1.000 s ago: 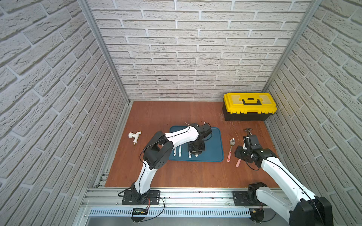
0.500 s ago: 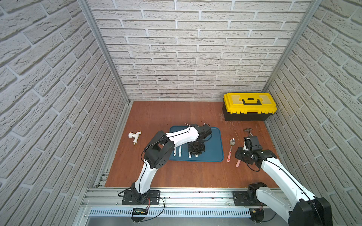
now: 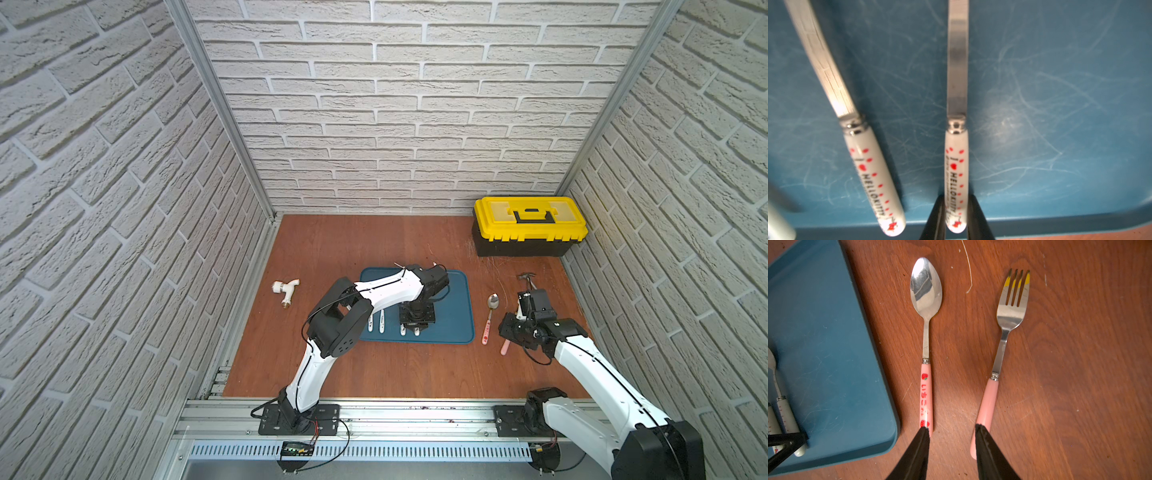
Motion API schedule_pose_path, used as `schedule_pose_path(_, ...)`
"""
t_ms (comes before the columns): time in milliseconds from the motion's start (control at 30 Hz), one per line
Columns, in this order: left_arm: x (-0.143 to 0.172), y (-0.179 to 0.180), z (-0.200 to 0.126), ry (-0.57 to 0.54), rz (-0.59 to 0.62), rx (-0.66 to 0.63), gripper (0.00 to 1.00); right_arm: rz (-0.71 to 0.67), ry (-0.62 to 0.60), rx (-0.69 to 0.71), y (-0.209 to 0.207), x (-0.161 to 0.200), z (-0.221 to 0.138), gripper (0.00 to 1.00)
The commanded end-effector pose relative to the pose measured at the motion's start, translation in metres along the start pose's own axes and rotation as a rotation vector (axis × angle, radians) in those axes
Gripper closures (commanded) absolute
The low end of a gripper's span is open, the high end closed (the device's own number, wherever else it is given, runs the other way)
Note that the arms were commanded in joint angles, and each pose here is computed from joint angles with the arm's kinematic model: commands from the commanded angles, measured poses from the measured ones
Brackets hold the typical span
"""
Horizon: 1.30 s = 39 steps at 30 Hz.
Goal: Set the spoon and fork side by side
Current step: Place the spoon on the tray, then pick up the fork from the tray.
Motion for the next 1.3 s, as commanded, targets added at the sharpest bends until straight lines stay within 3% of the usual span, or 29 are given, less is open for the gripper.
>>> schedule_pose_path(0, 0.007, 0.005, 0.011, 0.033, -0.01, -0.036, 0.8, -0.005, -0.01, -0.007, -0.001, 0.0, 0.0, 0.58)
schedule_pose_path(433, 0.0, 0.006, -0.004, -0.015, 0.014, -0.049, 0.67, 0.012, -0.01, 0.021, -0.006, 0.001, 0.0, 0.56)
schedule_pose_path(633, -0.009, 0.014, -0.049, -0.127, 0.066, -0.09, 0.58, 0.077, 0.005, 0.163, -0.031, 0.006, -0.005, 0.55)
schedule_pose_path(833, -0.009, 0.043, -0.103, -0.27, 0.067, -0.068, 0.54, 0.122, 0.051, 0.199, -0.039, 0.016, 0.003, 0.55)
schedule_pose_path(1133, -0.018, 0.089, -0.13, -0.349, 0.007, 0.032, 0.53, 0.134, 0.23, 0.197, -0.034, 0.038, 0.032, 0.65)
schedule_pose_path(1267, -0.021, 0.096, -0.134, -0.356, 0.002, 0.057, 0.53, 0.153, 0.249, 0.193, -0.033, 0.043, 0.04, 0.75)
Point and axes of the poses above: each gripper's point midway between its finger pads, its own z axis out along the fingers, its own y axis along the line the jaws close on, x = y × z, the point moved 1 cm from there along -z, back along the fingers, and after that the axes turned 12 degrees about -z, right-handed, at the moved point
